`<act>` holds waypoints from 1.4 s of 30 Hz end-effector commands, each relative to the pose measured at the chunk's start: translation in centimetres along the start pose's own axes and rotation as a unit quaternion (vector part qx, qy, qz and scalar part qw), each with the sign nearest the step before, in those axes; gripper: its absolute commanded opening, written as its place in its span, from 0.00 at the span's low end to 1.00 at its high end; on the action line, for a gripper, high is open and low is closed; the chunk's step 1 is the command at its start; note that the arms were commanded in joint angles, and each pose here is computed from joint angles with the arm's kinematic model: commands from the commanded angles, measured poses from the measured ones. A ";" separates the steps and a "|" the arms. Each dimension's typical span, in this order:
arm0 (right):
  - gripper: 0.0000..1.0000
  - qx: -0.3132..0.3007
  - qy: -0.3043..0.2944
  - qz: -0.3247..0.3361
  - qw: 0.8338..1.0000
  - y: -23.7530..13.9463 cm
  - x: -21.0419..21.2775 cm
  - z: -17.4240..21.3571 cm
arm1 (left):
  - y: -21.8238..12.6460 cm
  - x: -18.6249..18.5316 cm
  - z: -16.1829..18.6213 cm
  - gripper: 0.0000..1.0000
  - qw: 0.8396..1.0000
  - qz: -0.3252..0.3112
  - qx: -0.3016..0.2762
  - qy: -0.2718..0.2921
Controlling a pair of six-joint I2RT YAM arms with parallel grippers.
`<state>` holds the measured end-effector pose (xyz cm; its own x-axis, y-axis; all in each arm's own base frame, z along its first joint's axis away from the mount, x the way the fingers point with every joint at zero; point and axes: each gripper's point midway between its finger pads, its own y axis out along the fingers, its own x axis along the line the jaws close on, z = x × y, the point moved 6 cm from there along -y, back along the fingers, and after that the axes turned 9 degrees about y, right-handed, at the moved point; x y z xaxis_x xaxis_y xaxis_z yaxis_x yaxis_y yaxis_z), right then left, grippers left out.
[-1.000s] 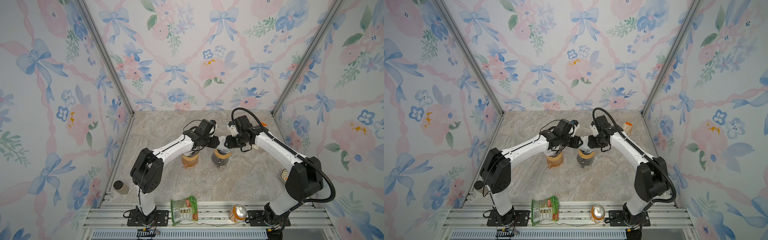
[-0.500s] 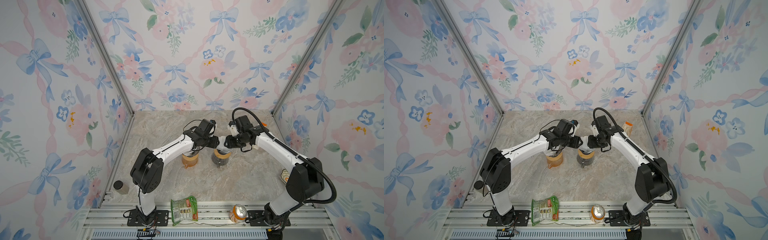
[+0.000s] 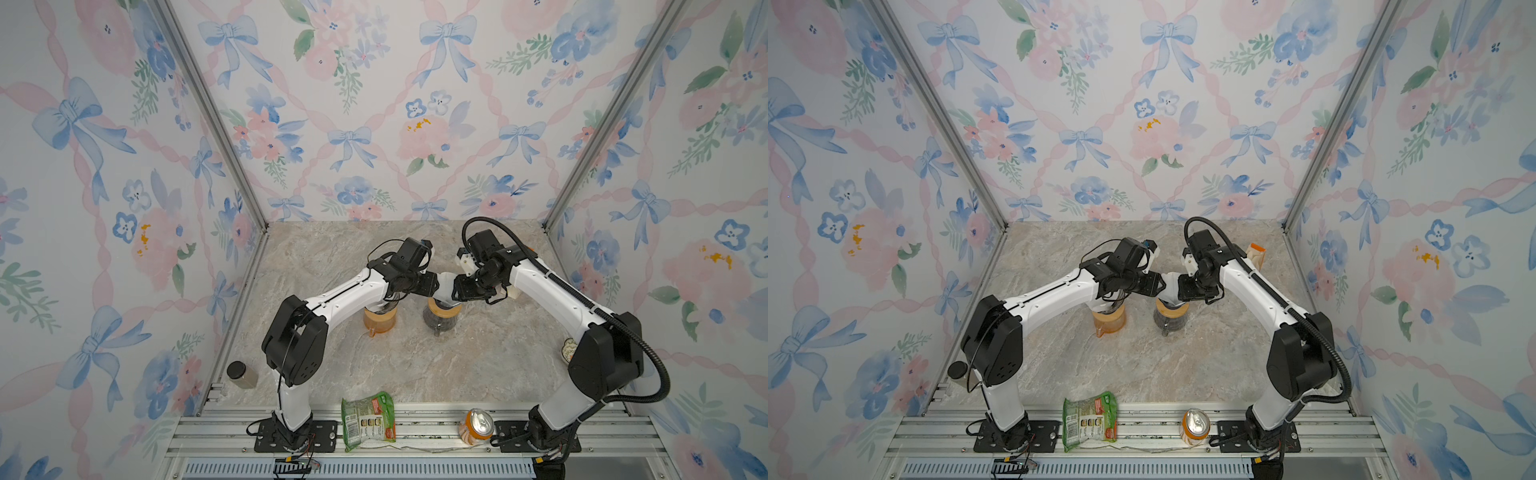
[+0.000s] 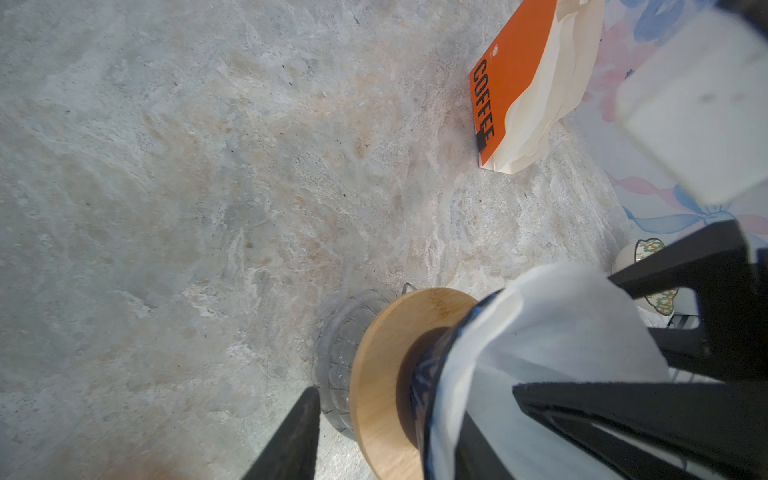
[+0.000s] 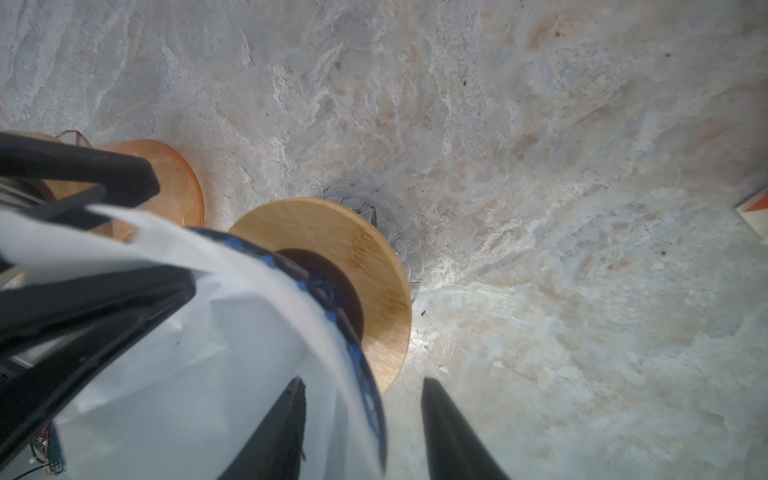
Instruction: Place the coffee filter in the dripper
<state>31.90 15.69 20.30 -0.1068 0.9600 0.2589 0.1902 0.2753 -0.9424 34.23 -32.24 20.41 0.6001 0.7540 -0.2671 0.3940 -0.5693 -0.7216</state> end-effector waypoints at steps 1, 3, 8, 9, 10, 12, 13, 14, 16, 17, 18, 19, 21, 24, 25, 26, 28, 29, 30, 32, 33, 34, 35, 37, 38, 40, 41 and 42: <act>0.48 0.032 -0.011 0.006 0.999 -0.2 0.0 0.3 | 0.5 -0.2 0.1 0.46 1.000 -0.003 0.009 0.010; 0.49 0.029 -0.011 0.006 0.999 -0.2 0.0 0.2 | 0.5 -0.2 0.0 0.46 1.000 -0.003 0.008 0.011; 0.50 -0.006 -0.008 -0.008 1.000 -1.0 0.4 -0.7 | 0.5 -0.3 -0.2 0.46 1.000 -0.001 0.006 0.011; 0.50 -0.014 -0.006 -0.012 1.000 -1.0 0.5 -1.0 | 0.5 -0.3 -0.3 0.46 1.000 0.000 0.005 0.013; 0.50 -0.022 -0.004 -0.015 1.000 -1.1 0.6 -1.4 | 0.5 -0.3 -0.4 0.46 1.000 0.000 0.004 0.014; 0.50 -0.039 0.001 -0.017 0.999 -1.0 0.6 -2.1 | 0.5 -0.4 -0.5 0.46 1.000 0.001 0.003 0.014; 0.50 -0.045 0.003 -0.020 0.999 -0.9 0.6 -2.4 | 0.6 -0.4 -0.4 0.46 1.000 0.001 0.004 0.015; 0.50 -0.052 0.005 -0.023 0.998 -0.8 0.7 -2.8 | 0.6 -0.4 -0.4 0.46 1.000 0.001 0.005 0.015; 0.50 -0.057 0.010 -0.029 0.998 -0.3 0.7 -3.3 | 0.7 -0.3 -0.3 0.46 1.000 0.001 0.006 0.015; 0.50 -0.058 0.014 -0.034 0.998 -0.1 0.7 -3.6 | 0.8 -0.3 -0.2 0.47 1.000 0.001 0.008 0.015; 0.50 -0.059 0.019 -0.039 0.997 0.2 0.7 -3.9 | 0.8 -0.3 -0.2 0.47 1.000 0.002 0.009 0.014; 0.50 -0.062 0.026 -0.038 0.997 0.4 0.6 -4.1 | 0.8 -0.3 -0.3 0.46 1.000 0.003 0.008 0.015; 0.50 -0.068 0.037 -0.032 0.997 0.7 0.2 -4.5 | 0.7 -0.3 -0.2 0.47 1.000 0.002 0.008 0.015; 0.48 -0.075 0.044 -0.018 0.996 0.8 -0.2 -4.8 | 0.7 -0.3 -0.1 0.47 1.000 0.000 0.008 0.016; 0.48 -0.075 0.047 -0.018 0.996 0.9 -0.3 -4.9 | 0.7 -0.2 -0.1 0.47 1.000 -0.001 0.008 0.015; 0.48 -0.076 0.048 -0.020 0.996 0.9 -0.3 -4.9 | 0.7 -0.2 -0.1 0.47 1.000 -0.001 0.009 0.015; 0.48 -0.074 0.047 -0.023 0.996 0.9 -0.3 -5.0 | 0.7 -0.1 -0.1 0.47 1.000 -0.003 0.011 0.016; 0.48 -0.072 0.045 -0.026 0.996 0.9 -0.2 -5.0 | 0.7 0.0 0.0 0.47 1.000 -0.003 0.012 0.016; 0.48 -0.071 0.043 -0.030 0.996 0.7 -0.1 -5.0 | 0.7 -0.1 0.0 0.47 1.000 -0.003 0.011 0.016; 0.48 -0.070 0.035 -0.040 0.996 0.3 0.3 -4.8 | 0.6 -0.1 -0.1 0.47 1.000 -0.002 0.010 0.015; 0.48 -0.070 0.030 -0.043 0.996 0.1 0.4 -4.7 | 0.6 -0.1 -0.1 0.47 1.000 -0.003 0.010 0.016; 0.49 -0.071 0.024 -0.044 0.996 -0.3 0.6 -4.5 | 0.6 -0.1 -0.1 0.47 1.000 -0.003 0.010 0.015; 0.49 -0.073 0.021 -0.045 0.996 -0.5 0.6 -4.4 | 0.5 -0.1 -0.2 0.47 1.000 -0.003 0.008 0.015; 0.49 -0.078 0.015 -0.046 0.996 -1.2 0.7 -4.1 | 0.4 -0.2 -0.3 0.47 1.000 -0.003 0.007 0.016; 0.49 -0.080 0.014 -0.046 0.996 -1.4 0.6 -3.9 | 0.3 -0.2 -0.5 0.47 1.000 -0.003 0.004 0.016; 0.50 -0.090 0.010 -0.048 0.995 -2.2 0.7 -3.7 | 0.1 -0.3 -0.8 0.49 1.000 -0.002 -0.002 0.017; 0.50 -0.093 0.009 -0.048 0.994 -2.3 0.7 -3.6 | 0.0 -0.4 -1.0 0.51 1.000 -0.003 -0.004 0.017; 0.50 -0.092 0.010 -0.046 0.995 -2.3 0.5 -3.5 | -0.2 -0.4 -1.2 0.52 1.000 -0.002 -0.007 0.018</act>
<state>35.51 16.44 21.42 -0.0917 0.9355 0.3411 0.3187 0.3521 -0.8800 34.65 -32.60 20.46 0.6080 0.7503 -0.2596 0.3960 -0.5700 -0.7199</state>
